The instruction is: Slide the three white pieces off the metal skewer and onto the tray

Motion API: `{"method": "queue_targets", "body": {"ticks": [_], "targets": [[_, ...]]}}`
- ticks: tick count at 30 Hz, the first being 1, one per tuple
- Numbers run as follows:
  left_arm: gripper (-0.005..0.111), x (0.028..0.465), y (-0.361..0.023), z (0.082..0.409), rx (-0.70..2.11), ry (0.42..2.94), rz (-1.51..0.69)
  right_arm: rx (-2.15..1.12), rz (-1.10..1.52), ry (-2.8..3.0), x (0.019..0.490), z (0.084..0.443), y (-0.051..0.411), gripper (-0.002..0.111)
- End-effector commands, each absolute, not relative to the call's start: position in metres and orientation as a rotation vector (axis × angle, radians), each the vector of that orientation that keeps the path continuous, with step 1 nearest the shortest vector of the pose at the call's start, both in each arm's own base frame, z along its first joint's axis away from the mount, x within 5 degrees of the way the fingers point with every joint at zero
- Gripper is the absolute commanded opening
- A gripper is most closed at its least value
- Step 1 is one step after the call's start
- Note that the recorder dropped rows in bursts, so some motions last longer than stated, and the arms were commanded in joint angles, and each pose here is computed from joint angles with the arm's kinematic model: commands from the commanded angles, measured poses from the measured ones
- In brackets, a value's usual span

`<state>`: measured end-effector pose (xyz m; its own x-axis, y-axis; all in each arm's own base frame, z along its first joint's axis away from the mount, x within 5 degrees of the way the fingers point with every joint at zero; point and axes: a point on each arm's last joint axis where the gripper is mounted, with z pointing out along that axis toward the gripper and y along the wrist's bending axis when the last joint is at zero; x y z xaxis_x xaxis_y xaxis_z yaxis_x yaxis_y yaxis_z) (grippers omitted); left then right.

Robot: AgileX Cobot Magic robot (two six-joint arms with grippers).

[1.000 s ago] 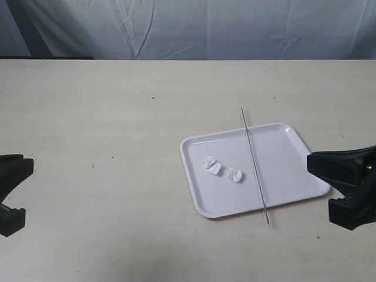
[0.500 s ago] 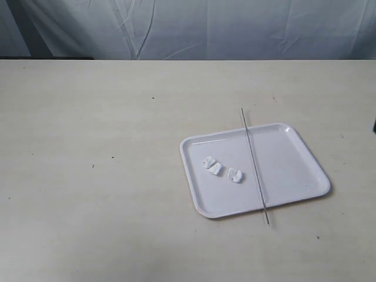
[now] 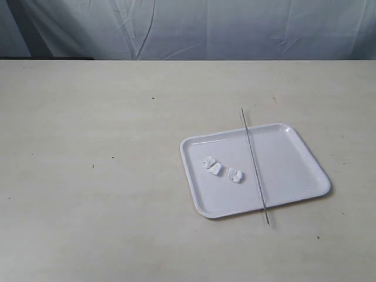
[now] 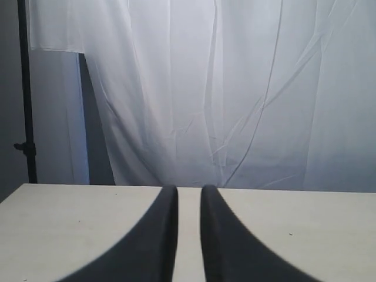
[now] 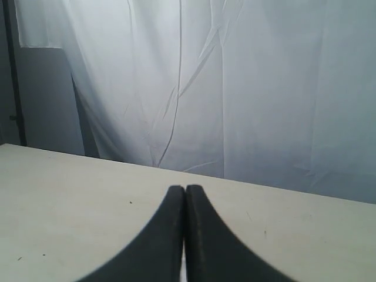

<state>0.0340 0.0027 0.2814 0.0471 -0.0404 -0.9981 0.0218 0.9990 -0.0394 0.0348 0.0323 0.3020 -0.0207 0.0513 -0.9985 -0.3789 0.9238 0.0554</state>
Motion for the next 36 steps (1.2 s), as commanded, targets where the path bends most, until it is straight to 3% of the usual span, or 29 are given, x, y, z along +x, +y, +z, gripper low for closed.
{"method": "queue_targets", "body": {"ticks": [1,13,23,29,36], "targets": [[0.014,0.033,0.003,0.282,-0.017,1.499,-0.047,-0.260,0.343,1.555,0.034,0.301,0.032,-0.001],[0.014,0.033,0.003,0.282,-0.018,1.501,-0.047,-0.265,0.312,1.554,0.035,0.301,0.031,-0.001],[0.014,0.047,0.001,0.242,-0.009,1.588,-0.050,-0.396,-0.211,1.444,0.034,0.300,0.010,-0.001],[0.014,0.049,0.002,0.210,-0.038,1.786,-0.048,-0.487,-0.442,1.401,0.032,0.286,0.003,-0.001],[0.014,0.052,0.001,0.195,-0.035,1.812,-0.050,-0.323,-0.233,1.532,0.043,0.253,0.004,-0.001]]}}
